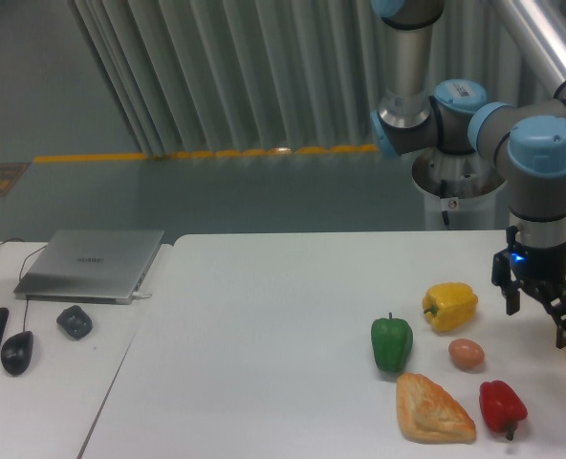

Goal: Place the triangular bread in the basket
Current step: 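Move the open gripper from beside the basket toward the triangular bread, then lower the gripper over the triangular bread between the peppers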

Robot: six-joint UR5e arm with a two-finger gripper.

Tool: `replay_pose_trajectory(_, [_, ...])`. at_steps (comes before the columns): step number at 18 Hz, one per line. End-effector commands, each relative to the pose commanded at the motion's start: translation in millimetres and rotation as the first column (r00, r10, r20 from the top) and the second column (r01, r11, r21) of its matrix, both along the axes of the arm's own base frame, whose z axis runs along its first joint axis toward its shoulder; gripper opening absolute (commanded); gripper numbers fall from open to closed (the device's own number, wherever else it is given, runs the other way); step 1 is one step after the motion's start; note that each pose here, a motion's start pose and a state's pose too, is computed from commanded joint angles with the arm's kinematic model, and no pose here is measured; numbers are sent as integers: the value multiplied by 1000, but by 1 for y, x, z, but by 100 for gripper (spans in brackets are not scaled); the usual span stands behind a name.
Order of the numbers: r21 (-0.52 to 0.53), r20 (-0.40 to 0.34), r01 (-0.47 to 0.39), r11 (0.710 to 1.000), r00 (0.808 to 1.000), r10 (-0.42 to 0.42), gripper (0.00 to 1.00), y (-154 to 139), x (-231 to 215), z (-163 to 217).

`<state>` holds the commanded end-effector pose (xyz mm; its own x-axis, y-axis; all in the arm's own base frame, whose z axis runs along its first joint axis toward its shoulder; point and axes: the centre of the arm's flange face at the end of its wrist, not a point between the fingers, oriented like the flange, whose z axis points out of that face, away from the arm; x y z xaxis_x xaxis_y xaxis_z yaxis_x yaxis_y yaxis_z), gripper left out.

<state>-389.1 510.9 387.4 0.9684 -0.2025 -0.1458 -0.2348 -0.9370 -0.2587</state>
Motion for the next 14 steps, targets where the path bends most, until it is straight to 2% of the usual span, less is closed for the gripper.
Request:
replay_pose_trajectory(2, [-12, -29, 5, 1000, 1000, -5, 100, 0, 3, 5])
replay_pose_trajectory(4, [-40, -62, 16, 999, 998, -18, 100, 12, 18, 12])
replay_pose_trajectory(7, [-128, -102, 52, 990, 993, -65, 100, 29, 48, 6])
replay_pose_trajectory(9, [-146, -97, 71, 987, 992, -85, 100, 41, 59, -5])
replay_pose_trajectory(12, [-157, -80, 36, 987, 996, -49, 100, 69, 65, -26])
replay_pose_trajectory(14, [-182, -87, 4, 983, 996, -20, 100, 78, 71, -39])
